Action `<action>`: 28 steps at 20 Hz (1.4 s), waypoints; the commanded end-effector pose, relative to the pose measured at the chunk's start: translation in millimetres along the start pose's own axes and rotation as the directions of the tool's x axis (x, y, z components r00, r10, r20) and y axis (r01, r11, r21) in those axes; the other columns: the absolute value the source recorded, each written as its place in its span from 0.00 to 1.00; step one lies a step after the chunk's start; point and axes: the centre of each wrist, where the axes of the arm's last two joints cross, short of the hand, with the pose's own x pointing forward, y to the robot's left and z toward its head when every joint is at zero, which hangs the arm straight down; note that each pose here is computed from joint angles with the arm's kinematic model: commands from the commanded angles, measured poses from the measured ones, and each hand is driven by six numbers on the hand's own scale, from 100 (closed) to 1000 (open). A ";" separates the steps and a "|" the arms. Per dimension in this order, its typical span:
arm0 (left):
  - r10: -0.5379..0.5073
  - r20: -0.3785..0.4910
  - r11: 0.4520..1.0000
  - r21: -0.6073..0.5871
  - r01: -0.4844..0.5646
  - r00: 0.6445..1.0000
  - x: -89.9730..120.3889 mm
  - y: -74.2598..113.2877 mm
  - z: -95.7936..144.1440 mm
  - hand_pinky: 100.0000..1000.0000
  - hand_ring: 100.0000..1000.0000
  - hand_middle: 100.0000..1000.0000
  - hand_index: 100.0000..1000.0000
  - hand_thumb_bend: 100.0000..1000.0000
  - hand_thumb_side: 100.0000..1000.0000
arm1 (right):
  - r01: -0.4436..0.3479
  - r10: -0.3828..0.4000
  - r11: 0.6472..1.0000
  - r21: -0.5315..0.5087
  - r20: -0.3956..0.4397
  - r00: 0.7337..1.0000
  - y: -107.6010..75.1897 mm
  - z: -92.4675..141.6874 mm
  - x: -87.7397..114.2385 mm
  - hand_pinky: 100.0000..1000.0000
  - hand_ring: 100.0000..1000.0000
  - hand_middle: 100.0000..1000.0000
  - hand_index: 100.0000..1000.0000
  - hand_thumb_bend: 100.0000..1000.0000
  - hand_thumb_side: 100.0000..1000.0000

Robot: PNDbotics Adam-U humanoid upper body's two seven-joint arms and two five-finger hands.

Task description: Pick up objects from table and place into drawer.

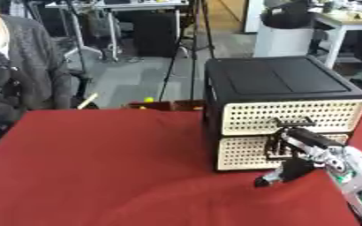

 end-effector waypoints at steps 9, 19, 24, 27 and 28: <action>-0.032 -0.045 0.999 0.007 0.032 0.998 6.0 13.2 17.1 0.24 0.36 0.45 0.58 0.00 0.84 | 0.016 -0.009 0.997 -0.070 0.100 0.995 -13.8 32.1 6.0 0.35 0.48 0.49 0.64 1.00 0.64; -0.075 -0.087 0.997 0.021 0.077 0.993 9.0 20.7 43.8 0.26 0.38 0.47 0.59 0.00 0.82 | 0.090 -0.059 0.969 -0.229 0.141 0.988 -35.9 87.9 9.7 0.35 0.48 0.50 0.64 0.97 0.76; -0.103 -0.070 0.991 0.084 0.108 0.992 19.8 29.9 57.7 0.27 0.40 0.50 0.59 0.00 0.78 | 0.117 -0.080 0.923 -0.367 0.115 0.990 -56.7 116.5 3.7 0.35 0.48 0.52 0.66 0.92 0.86; -0.116 -0.068 0.981 0.146 0.125 0.991 26.9 36.9 70.6 0.27 0.42 0.51 0.60 0.00 0.75 | 0.120 -0.097 0.884 -0.452 0.073 0.993 -67.1 133.2 -3.6 0.35 0.48 0.54 0.67 0.87 0.93; -0.113 -0.069 0.977 0.172 0.124 0.991 28.6 39.1 75.0 0.27 0.42 0.52 0.60 0.00 0.75 | 0.120 -0.106 0.870 -0.478 0.057 0.993 -69.8 138.3 -6.7 0.35 0.48 0.54 0.67 0.87 0.94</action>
